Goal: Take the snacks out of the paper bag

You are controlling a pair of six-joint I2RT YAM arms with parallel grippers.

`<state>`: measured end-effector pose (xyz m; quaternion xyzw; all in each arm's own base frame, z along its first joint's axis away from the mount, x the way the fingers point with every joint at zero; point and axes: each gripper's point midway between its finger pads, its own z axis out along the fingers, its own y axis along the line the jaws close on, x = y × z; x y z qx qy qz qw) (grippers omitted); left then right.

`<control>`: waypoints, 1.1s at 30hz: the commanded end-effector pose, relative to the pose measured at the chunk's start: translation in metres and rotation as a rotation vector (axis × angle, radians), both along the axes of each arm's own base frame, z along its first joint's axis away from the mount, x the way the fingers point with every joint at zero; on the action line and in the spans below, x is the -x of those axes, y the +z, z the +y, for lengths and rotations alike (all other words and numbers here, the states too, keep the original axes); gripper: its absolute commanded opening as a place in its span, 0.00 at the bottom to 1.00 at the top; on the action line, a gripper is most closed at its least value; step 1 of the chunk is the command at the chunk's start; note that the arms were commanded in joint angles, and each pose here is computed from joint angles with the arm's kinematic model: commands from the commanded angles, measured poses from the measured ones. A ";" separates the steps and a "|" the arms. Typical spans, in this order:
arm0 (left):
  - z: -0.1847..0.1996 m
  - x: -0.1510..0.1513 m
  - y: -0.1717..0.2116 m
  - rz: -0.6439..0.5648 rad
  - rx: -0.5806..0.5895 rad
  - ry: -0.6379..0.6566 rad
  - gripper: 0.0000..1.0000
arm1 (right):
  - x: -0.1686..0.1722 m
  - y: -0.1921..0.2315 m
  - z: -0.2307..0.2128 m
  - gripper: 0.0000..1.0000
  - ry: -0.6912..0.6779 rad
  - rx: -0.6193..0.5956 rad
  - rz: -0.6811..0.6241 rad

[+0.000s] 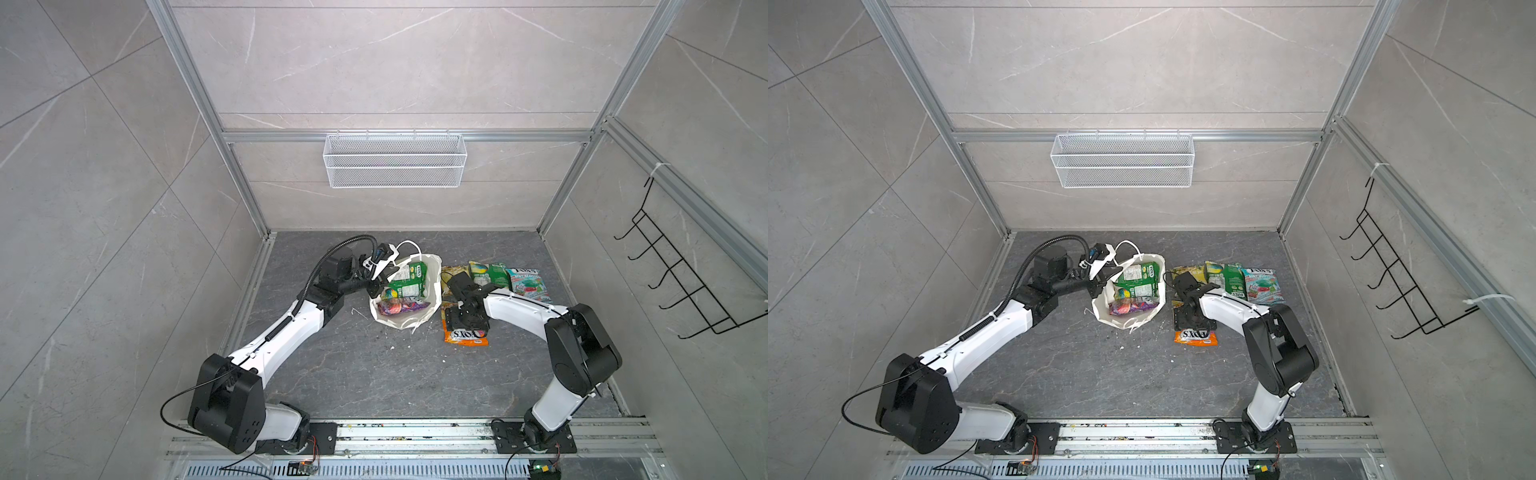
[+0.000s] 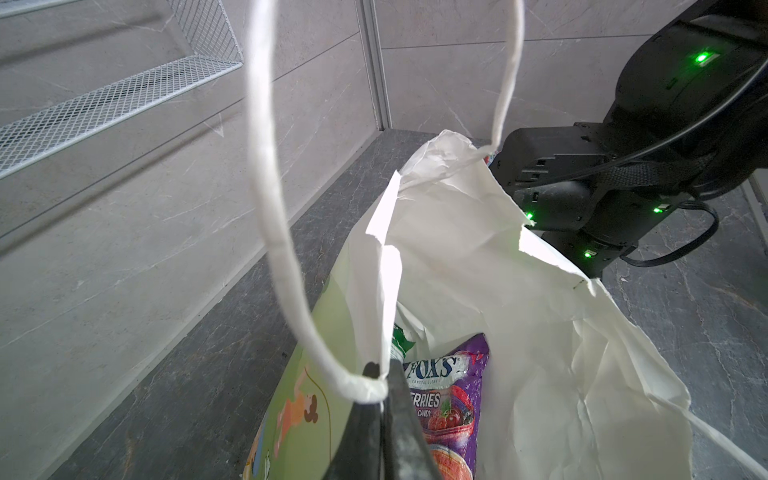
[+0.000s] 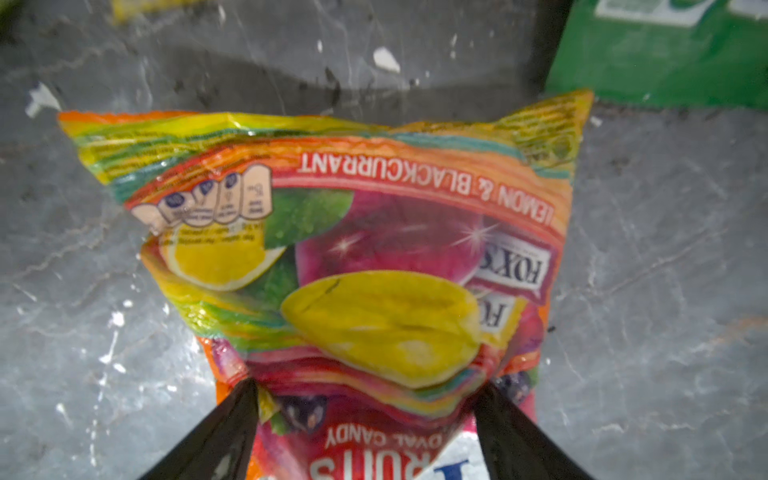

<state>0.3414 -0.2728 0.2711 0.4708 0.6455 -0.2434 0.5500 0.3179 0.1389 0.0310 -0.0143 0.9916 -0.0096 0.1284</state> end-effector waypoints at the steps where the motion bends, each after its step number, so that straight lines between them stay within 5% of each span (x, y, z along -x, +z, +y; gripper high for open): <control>1: 0.002 0.008 0.019 -0.044 0.018 -0.018 0.00 | -0.010 -0.001 0.004 0.82 -0.001 0.000 -0.025; 9: 0.003 0.012 0.022 -0.049 0.015 -0.023 0.00 | -0.023 0.046 0.010 0.83 0.050 -0.035 -0.145; 19: 0.002 0.015 0.018 -0.040 0.016 -0.038 0.00 | -0.028 0.211 0.018 0.82 0.250 -0.168 -0.642; 21: 0.001 0.016 0.016 -0.036 0.027 -0.045 0.00 | -0.020 0.236 0.038 0.78 0.403 -0.233 -0.702; 26: 0.000 0.026 0.011 -0.014 0.011 -0.088 0.00 | 0.023 0.274 0.086 0.49 0.715 -0.436 -0.794; 33: 0.004 0.036 0.014 -0.015 -0.010 -0.099 0.00 | 0.074 0.265 0.137 0.29 1.051 -0.449 -0.791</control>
